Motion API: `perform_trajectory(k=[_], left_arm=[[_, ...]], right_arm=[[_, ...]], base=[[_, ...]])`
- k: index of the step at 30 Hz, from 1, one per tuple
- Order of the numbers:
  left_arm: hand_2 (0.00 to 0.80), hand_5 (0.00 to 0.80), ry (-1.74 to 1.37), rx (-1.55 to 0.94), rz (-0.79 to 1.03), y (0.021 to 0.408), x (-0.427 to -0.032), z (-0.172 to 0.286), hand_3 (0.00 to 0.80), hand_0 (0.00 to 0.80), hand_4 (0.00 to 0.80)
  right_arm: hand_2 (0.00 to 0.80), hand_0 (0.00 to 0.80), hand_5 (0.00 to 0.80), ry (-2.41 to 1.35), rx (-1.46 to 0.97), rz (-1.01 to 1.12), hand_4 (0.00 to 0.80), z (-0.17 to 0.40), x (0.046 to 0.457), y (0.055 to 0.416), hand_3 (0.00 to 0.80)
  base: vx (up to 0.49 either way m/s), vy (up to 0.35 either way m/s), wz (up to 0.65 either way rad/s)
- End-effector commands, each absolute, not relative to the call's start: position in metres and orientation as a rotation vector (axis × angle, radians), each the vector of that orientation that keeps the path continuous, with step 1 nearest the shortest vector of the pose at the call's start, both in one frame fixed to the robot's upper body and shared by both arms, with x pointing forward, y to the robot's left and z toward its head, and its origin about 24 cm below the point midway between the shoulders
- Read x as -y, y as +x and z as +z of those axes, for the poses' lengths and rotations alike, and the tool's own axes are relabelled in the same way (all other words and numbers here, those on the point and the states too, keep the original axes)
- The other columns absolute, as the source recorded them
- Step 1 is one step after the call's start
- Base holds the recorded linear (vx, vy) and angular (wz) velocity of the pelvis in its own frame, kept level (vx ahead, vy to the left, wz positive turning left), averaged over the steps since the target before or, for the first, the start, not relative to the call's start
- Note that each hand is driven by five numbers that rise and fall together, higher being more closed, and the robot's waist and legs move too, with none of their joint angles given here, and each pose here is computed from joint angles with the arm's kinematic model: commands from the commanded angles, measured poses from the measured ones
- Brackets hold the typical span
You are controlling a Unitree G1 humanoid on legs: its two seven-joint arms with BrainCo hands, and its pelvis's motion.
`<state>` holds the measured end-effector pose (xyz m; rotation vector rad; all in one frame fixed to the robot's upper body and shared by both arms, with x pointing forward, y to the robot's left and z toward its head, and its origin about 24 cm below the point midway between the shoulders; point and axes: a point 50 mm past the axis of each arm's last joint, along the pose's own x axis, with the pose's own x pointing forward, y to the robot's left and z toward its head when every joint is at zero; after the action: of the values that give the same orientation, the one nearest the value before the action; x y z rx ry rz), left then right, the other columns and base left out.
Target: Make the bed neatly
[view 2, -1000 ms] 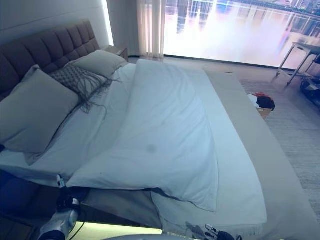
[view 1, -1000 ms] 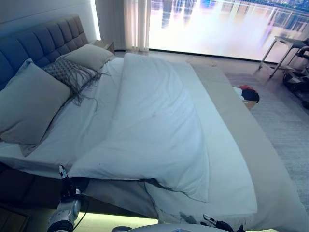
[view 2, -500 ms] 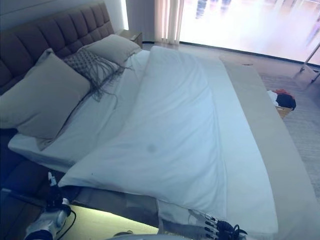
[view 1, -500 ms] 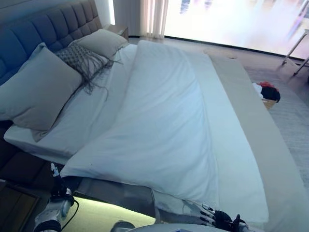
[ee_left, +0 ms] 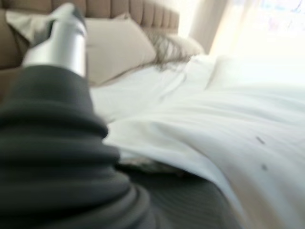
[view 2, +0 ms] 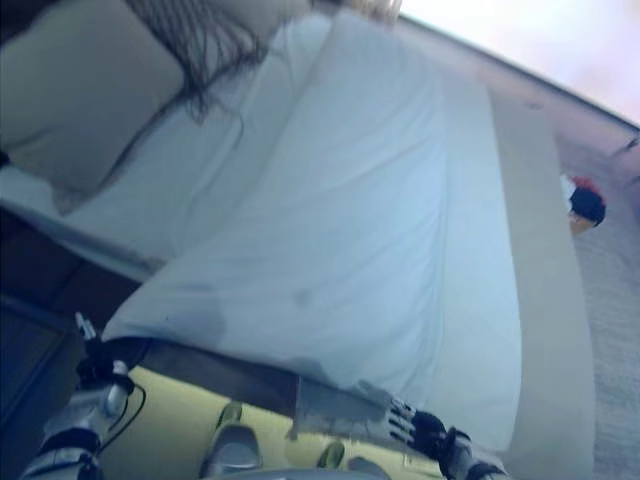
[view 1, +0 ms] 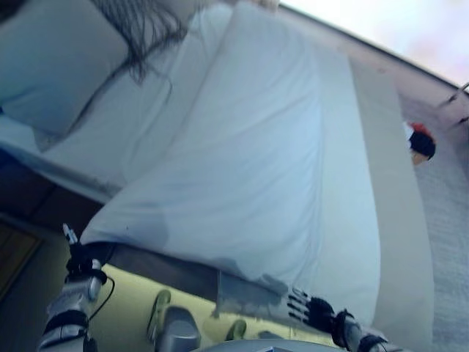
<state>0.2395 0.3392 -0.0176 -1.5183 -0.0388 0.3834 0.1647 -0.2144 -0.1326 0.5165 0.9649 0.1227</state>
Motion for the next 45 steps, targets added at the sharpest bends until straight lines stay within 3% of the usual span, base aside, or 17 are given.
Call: perform_trajectory(k=[1,16,29,45], left_arm=[[0.000,0.000,-1.237,0.983,0.709,0.161,-0.487,0.102,0.000,0.000,0.000],[0.000,0.000,-1.239,1.038,0.886,0.139,-0.495,0.092,0.000,0.000,0.000],[0.000,0.000,-1.305,0.950,0.848,0.151,-0.490,0.082,0.000,0.000,0.000],[0.000,0.000,-1.356,0.641,0.342,0.215,-0.431,0.063,0.000,0.000,0.000]], right_arm=[[0.000,0.000,0.000,0.489,-0.868,0.081,0.000,-0.119,0.238,0.176,0.000],[0.000,0.000,0.000,0.374,-0.772,0.041,0.000,-0.079,0.297,0.210,0.000],[0.000,0.000,0.000,0.301,-0.679,0.113,0.000,-0.047,0.311,0.237,0.000],[0.000,0.000,0.000,0.273,-0.631,0.115,0.000,-0.032,0.316,0.251,0.000]], base=[[-0.136,0.030,0.13],[-0.111,0.088,0.03],[-0.069,0.056,0.01],[-0.028,-0.006,0.00]])
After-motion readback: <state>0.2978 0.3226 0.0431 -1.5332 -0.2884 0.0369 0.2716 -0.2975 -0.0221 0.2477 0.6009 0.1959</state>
